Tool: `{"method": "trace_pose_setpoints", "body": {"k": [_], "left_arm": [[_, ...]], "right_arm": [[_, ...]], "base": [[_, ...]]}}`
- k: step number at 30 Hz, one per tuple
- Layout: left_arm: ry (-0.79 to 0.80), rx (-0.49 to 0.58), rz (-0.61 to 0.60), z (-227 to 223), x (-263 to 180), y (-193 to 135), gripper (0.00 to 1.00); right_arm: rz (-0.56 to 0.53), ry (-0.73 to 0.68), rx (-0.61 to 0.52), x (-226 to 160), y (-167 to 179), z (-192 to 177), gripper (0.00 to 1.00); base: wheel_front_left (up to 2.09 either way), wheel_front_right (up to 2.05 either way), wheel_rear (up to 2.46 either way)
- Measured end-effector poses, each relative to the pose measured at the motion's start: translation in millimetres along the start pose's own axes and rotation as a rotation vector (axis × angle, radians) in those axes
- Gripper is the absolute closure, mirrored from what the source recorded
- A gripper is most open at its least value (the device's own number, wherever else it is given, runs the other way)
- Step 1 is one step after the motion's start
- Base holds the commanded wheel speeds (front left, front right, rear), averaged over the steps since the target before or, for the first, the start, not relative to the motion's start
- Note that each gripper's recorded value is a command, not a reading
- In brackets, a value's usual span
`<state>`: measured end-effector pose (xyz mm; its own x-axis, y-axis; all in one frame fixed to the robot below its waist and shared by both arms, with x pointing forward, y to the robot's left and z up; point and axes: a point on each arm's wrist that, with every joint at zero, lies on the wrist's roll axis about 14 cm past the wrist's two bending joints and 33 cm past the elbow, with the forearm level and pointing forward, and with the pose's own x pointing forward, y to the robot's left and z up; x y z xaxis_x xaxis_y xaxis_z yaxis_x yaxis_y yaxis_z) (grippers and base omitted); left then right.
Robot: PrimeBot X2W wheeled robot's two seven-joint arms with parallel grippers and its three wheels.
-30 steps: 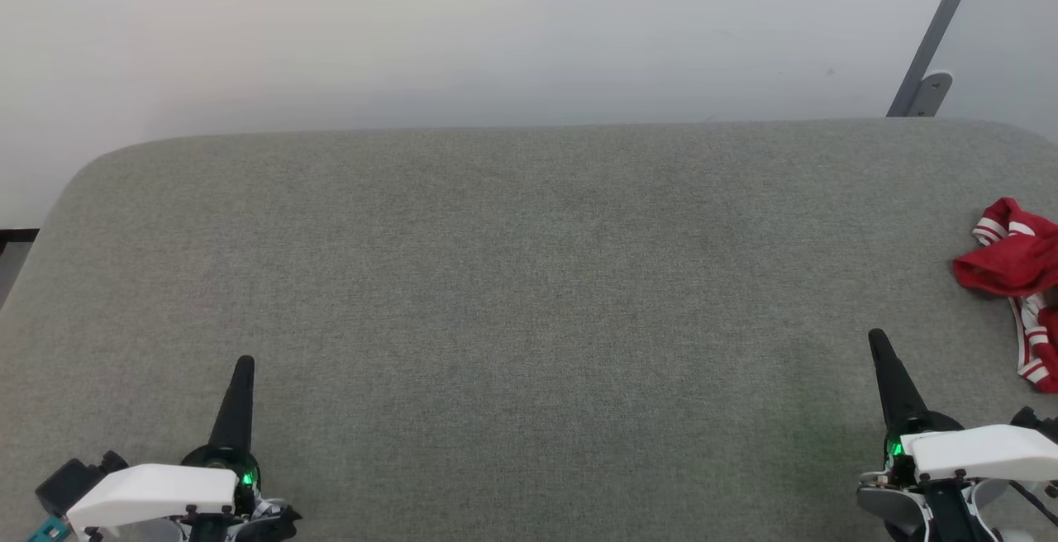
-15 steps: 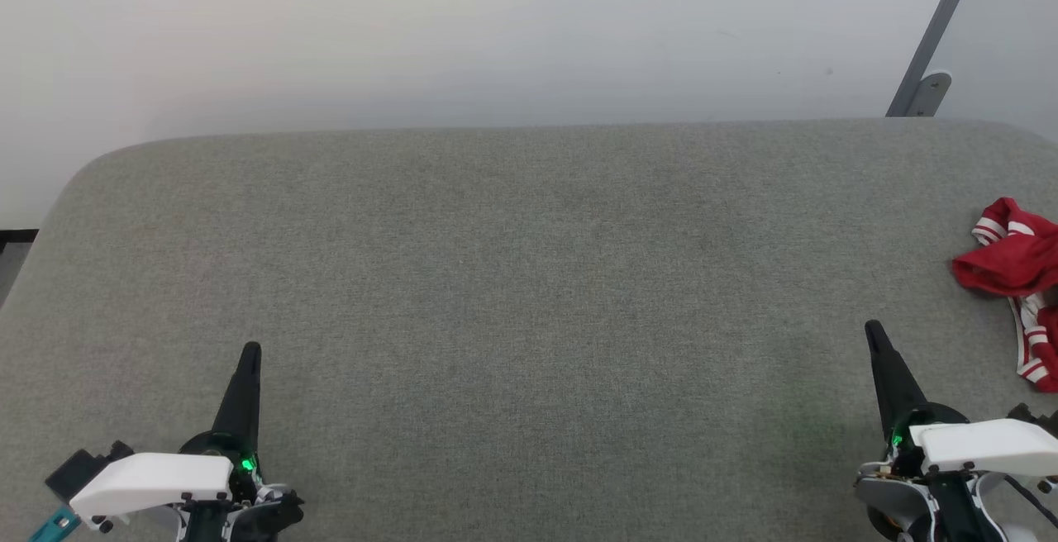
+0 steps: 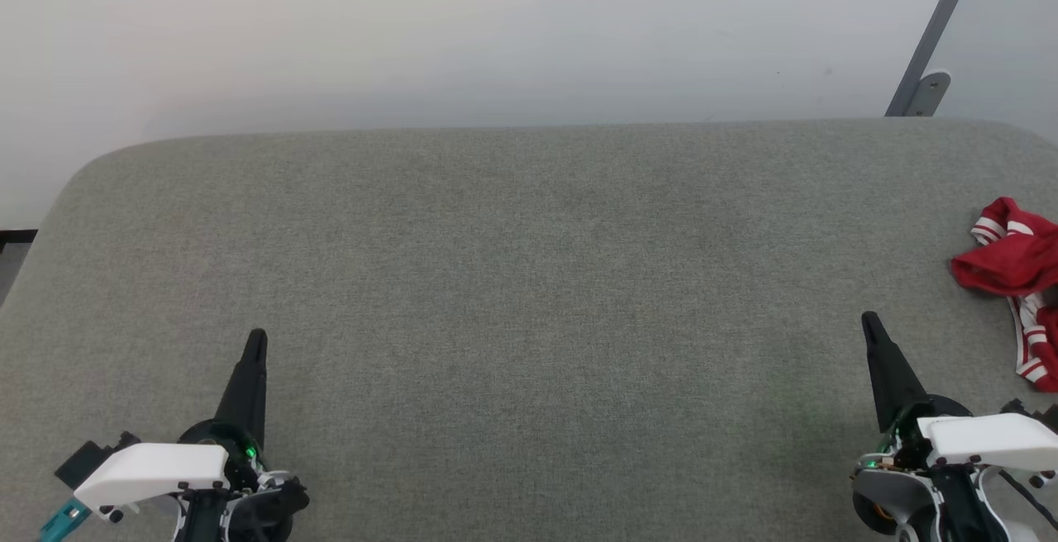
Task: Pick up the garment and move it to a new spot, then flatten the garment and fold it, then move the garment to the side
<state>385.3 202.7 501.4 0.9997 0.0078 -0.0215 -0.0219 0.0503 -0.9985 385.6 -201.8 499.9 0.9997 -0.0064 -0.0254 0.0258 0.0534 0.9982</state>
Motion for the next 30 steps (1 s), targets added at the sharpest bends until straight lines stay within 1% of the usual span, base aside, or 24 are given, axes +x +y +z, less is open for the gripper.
{"method": "trace_pose_setpoints", "body": {"k": [9, 30], "left_arm": [[0.009, -0.054, -0.009, -3.2, 1.9, -2.4, 1.00], [0.008, -0.054, -0.010, -3.2, 2.1, -2.6, 1.00]], "right_arm": [[0.018, 0.007, 0.055, 2.3, 5.1, -1.6, 1.00], [0.020, 0.008, 0.055, 2.7, 5.8, -1.8, 1.00]], "base": [[0.00, 0.00, 0.00], [0.00, 0.00, 0.00]]}}
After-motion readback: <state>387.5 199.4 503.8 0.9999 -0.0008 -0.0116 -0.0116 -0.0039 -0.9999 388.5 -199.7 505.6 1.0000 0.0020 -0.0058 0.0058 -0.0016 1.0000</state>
